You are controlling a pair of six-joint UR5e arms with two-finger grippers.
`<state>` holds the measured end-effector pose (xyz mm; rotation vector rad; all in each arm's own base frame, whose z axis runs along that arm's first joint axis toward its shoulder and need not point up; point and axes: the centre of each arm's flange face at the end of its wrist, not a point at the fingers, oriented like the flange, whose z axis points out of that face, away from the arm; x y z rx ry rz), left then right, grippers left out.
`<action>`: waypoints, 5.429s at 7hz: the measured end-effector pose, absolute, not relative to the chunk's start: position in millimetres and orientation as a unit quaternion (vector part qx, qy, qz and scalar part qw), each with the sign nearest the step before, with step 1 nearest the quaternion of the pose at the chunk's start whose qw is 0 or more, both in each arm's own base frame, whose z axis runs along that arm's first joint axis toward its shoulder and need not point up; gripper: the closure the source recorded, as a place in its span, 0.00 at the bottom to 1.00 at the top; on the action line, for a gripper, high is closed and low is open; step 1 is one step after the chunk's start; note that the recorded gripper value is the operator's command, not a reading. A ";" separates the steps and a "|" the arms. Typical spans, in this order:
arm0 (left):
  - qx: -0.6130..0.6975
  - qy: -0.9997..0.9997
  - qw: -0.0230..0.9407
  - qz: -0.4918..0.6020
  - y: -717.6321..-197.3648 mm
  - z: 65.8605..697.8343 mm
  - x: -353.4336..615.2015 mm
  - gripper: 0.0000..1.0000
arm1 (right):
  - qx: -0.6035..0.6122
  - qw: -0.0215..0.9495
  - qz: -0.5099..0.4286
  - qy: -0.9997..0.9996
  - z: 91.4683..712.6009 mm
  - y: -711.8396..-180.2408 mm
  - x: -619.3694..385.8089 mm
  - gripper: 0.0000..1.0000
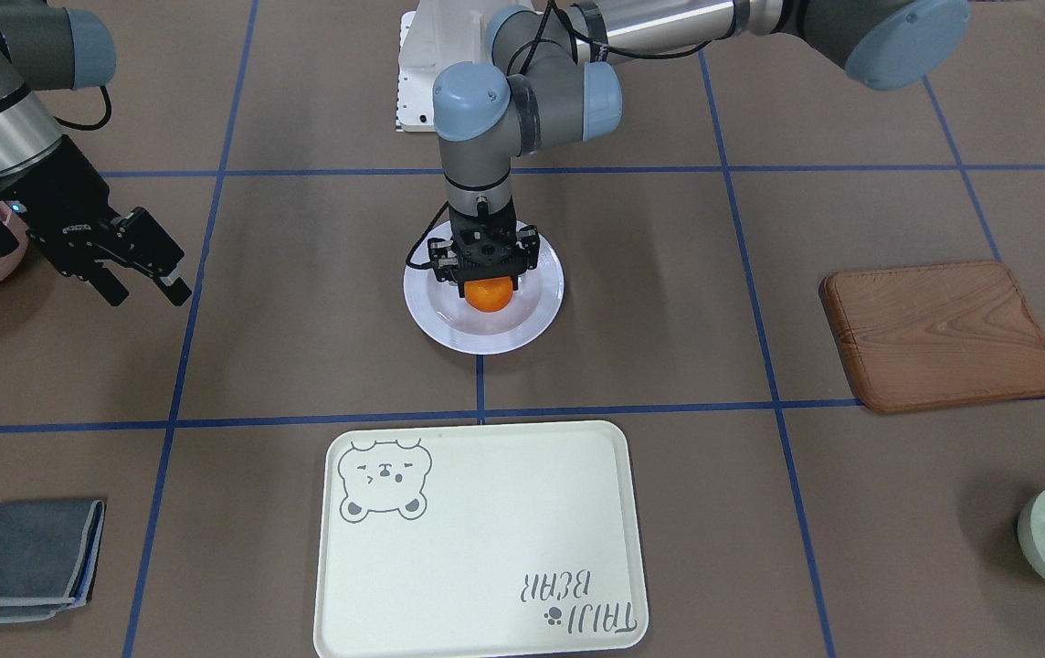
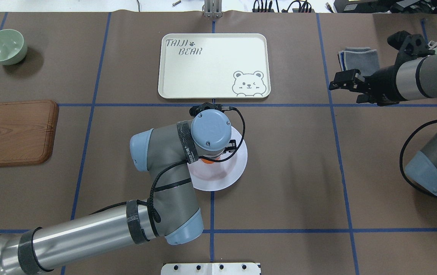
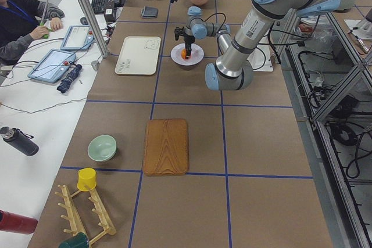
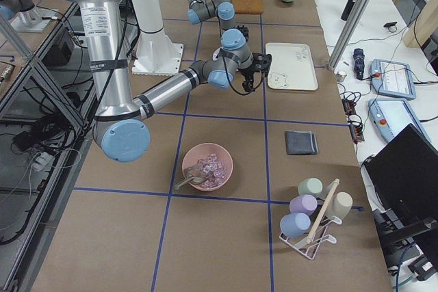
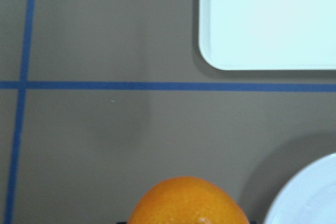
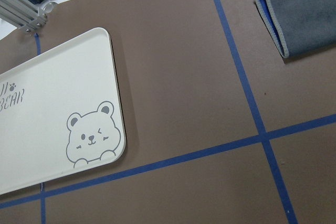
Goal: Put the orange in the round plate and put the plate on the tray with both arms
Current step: 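Carry the orange with the left gripper onto the white plate and release, then withdraw the left gripper from the plate while the right gripper moves toward the plate, then grip the rim of the white plate nearest the robot with the right gripper, then carry the plate with the orange onto the cream bear tray with the right gripper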
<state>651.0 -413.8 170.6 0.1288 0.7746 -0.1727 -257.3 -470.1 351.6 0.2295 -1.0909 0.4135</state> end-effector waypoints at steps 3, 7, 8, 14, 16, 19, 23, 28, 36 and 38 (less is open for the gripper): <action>0.072 0.396 0.912 -0.081 -411.2 153.8 631.3 0.02 | 0.107 0.828 0.192 -0.515 350.5 -467.5 -261.7 0.00; 0.095 0.384 0.918 0.003 -491.6 201.3 446.3 0.02 | 0.091 0.779 0.252 -0.567 334.0 -436.1 -304.4 0.00; 0.101 0.373 0.922 0.031 -520.0 231.6 395.0 0.02 | 0.083 0.759 0.280 -0.582 330.1 -420.6 -325.6 0.00; 0.088 0.313 0.934 0.146 -589.9 497.7 55.2 0.02 | 0.061 0.691 0.377 -0.613 309.2 -286.5 -451.6 0.02; 0.066 0.348 0.925 0.138 -576.2 585.2 -41.1 0.02 | 0.057 0.678 0.394 -0.618 306.9 -249.6 -488.3 0.05; 0.059 0.357 0.923 0.127 -552.9 629.8 -86.1 0.02 | 0.029 0.655 0.426 -0.623 293.3 -238.8 -538.8 0.22; 0.055 0.358 0.924 0.124 -545.9 636.5 -88.7 0.02 | 0.033 0.672 0.427 -0.604 304.7 -236.9 -575.5 0.36; 0.055 0.358 0.924 0.124 -543.9 638.4 -89.2 0.02 | 0.039 0.667 0.435 -0.603 298.3 -252.5 -597.3 1.00; 0.042 0.390 0.915 0.095 -500.0 657.0 -94.4 0.02 | 0.056 0.515 0.516 -0.682 256.8 -288.8 -549.2 1.00; 0.047 0.399 0.912 0.082 -477.1 649.6 -96.5 0.02 | 0.052 0.463 0.532 -0.707 228.1 -320.5 -528.2 1.00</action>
